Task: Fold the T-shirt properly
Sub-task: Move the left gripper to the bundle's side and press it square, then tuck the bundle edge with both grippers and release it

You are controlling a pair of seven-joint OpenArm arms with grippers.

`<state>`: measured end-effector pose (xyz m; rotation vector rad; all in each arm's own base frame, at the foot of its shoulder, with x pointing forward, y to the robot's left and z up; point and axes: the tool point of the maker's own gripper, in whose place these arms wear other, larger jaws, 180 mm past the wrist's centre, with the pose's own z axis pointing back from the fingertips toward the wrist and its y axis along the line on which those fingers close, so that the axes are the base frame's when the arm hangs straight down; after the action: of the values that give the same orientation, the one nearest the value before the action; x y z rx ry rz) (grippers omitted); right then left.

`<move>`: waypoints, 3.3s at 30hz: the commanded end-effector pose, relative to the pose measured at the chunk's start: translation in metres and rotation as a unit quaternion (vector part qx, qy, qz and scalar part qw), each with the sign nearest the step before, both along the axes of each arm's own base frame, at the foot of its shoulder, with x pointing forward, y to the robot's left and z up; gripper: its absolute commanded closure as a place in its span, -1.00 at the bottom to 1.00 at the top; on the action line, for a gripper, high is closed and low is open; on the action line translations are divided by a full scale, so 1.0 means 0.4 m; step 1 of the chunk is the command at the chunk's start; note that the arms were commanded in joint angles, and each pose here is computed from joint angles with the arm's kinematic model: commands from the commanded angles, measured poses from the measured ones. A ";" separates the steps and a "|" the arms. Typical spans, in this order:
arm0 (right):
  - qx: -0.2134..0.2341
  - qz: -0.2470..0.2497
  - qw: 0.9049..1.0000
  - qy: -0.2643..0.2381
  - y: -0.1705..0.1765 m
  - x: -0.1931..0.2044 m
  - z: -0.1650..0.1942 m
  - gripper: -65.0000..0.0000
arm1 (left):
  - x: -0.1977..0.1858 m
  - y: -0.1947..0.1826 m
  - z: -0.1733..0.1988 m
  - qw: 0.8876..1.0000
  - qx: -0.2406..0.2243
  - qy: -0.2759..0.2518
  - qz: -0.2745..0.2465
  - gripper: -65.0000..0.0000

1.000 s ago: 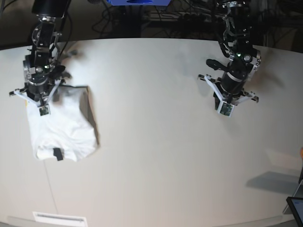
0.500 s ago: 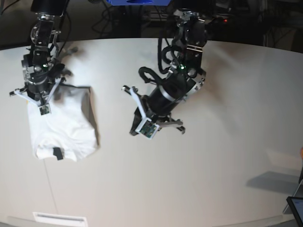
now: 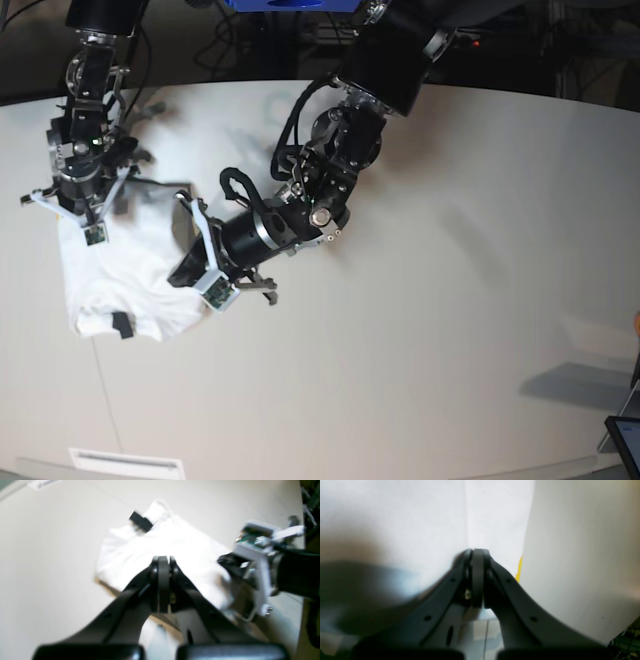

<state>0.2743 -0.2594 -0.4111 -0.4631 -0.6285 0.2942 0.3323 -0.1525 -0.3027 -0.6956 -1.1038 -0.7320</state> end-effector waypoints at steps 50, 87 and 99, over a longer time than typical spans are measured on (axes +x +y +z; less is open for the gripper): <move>-0.034 0.019 0.993 -0.107 0.004 0.068 0.204 1.00 | 0.247 0.139 0.008 0.997 0.005 -0.001 0.075 1.00; 0.068 0.080 0.994 0.027 0.282 -0.109 -0.008 1.00 | 0.227 -0.002 -0.142 0.999 0.034 0.033 0.004 1.00; 0.049 0.089 0.993 -0.069 0.273 -0.013 0.152 1.00 | 0.271 0.000 -0.089 0.999 0.032 0.012 0.007 1.00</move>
<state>0.2624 -0.1500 -0.3622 -0.3223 -0.7714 0.4011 0.4284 -0.1420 -0.3663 -0.6108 -0.9865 -0.7432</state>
